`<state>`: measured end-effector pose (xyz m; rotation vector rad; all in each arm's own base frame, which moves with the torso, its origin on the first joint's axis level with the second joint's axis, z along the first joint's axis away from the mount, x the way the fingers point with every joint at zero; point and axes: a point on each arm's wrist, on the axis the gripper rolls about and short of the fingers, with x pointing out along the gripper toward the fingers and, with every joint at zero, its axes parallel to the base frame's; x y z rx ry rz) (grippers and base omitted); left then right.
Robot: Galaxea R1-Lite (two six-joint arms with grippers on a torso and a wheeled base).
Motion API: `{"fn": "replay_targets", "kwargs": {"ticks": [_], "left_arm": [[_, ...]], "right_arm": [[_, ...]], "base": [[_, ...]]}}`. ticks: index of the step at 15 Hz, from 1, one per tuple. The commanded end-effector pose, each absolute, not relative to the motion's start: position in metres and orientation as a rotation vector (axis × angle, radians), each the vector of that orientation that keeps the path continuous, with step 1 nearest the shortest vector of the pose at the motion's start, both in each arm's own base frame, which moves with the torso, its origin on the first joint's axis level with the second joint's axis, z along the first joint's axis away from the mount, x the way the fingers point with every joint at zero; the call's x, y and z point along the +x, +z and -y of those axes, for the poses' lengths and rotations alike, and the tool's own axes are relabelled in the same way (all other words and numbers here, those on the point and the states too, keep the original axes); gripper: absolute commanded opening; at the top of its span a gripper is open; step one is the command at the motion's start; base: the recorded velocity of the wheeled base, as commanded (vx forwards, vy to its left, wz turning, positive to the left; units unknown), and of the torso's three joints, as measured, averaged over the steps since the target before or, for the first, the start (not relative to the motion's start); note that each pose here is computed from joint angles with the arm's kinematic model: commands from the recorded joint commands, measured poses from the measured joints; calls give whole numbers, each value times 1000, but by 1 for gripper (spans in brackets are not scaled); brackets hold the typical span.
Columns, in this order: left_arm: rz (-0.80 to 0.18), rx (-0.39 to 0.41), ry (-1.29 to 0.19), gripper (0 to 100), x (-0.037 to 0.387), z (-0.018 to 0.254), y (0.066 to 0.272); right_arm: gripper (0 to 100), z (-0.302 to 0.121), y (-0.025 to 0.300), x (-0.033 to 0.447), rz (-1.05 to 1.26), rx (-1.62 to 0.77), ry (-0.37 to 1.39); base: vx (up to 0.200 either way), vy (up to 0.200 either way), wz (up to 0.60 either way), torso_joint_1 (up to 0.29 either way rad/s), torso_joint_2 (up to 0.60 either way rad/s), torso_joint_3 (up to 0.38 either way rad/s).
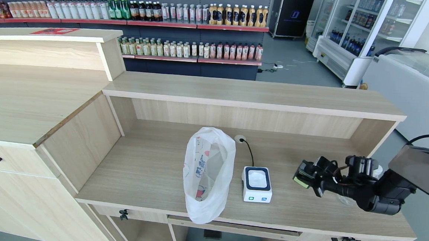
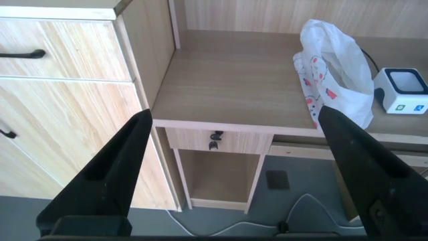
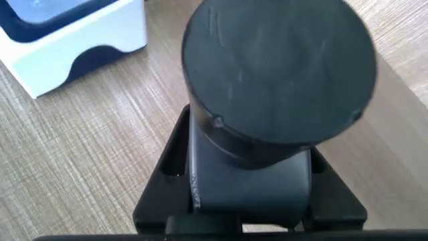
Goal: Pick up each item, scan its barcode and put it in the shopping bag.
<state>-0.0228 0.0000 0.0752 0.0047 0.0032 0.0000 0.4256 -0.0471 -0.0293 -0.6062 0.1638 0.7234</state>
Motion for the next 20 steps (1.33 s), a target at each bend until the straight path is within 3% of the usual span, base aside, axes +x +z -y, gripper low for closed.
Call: {"fn": "replay_targets", "kwargs": {"ticks": [1,2,7,10,12,14,17,20], "left_arm": [[-3,5,0,100,-23,0,75],[-3,5,0,100,-23,0,75],[-3,5,0,100,-23,0,75],[-3,5,0,100,-23,0,75],[-3,5,0,100,-23,0,75],[-3,5,0,100,-23,0,75],[-3,5,0,100,-23,0,75],[-3,5,0,100,-23,0,75]], "right_arm": [[0,49,28,421,-80,-610,676],[0,52,83,400,-18,-577,622],[0,45,182,328,270,-820,516],[0,21,195,276,399,-1029,551],[0,-17,211,258,670,-1319,607],[0,-68,229,242,1086,-1642,511],[0,-119,231,224,1409,-1743,386],[0,-154,214,217,1606,-1791,391]], "base": [[0,0,0,0,0,0],[0,0,0,0,0,0],[0,0,0,0,0,0],[0,0,0,0,0,0],[0,0,0,0,0,0],[0,0,0,0,0,0],[0,0,0,0,0,0],[0,0,0,0,0,0]]}}
